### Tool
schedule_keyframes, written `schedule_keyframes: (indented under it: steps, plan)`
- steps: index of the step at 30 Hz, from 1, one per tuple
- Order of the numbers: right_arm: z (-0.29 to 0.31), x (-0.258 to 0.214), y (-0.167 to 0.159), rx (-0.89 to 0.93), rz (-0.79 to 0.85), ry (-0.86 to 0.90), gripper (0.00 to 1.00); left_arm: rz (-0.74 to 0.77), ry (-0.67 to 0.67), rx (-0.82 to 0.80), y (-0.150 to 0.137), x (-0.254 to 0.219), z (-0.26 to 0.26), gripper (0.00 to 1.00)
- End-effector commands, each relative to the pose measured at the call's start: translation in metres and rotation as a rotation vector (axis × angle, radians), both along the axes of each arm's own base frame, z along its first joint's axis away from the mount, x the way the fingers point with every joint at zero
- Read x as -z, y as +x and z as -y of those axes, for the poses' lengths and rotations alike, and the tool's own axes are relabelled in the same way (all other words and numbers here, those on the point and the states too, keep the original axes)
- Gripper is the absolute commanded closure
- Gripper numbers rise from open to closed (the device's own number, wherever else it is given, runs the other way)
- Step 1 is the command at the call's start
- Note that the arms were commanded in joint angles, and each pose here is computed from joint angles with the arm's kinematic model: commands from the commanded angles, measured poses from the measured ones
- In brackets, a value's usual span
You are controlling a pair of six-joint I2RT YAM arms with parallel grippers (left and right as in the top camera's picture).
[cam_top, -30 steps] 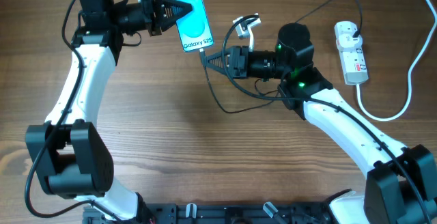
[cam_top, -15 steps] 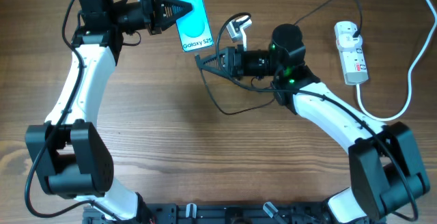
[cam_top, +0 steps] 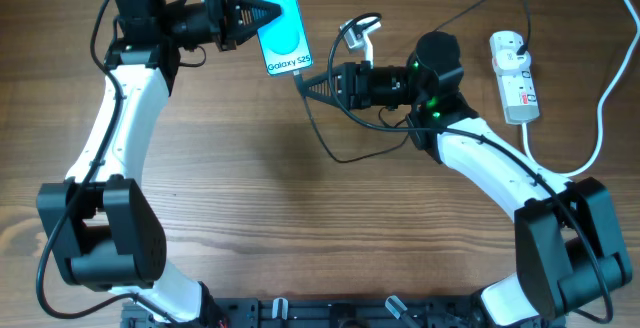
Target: Plug charger to phone and switch on socket
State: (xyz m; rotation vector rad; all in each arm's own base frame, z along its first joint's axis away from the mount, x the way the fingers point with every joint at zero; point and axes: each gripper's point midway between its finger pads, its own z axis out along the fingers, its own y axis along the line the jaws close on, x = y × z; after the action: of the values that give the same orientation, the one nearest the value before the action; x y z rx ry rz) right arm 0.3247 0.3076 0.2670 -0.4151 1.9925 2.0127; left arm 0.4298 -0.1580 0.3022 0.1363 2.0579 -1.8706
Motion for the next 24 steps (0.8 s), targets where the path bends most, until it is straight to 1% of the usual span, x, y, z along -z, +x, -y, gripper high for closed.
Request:
schedule_keyframes:
  steps: [1,5,24]
  plan:
    - [-0.0006,0.0043,0.0022,0.015,-0.023,-0.003,0.96,0.037,-0.010,0.025,-0.0072,-0.0158,-0.0007,0.96]
    - [-0.0075,0.0090,-0.0016,0.010,-0.052,-0.016,0.96,0.037,-0.010,0.025,-0.0072,-0.0158,-0.0007,0.96]
    - [-0.0087,0.0022,-0.0032,0.004,-0.021,0.003,0.96,0.037,-0.010,0.025,-0.0072,-0.0158,-0.0007,0.96]
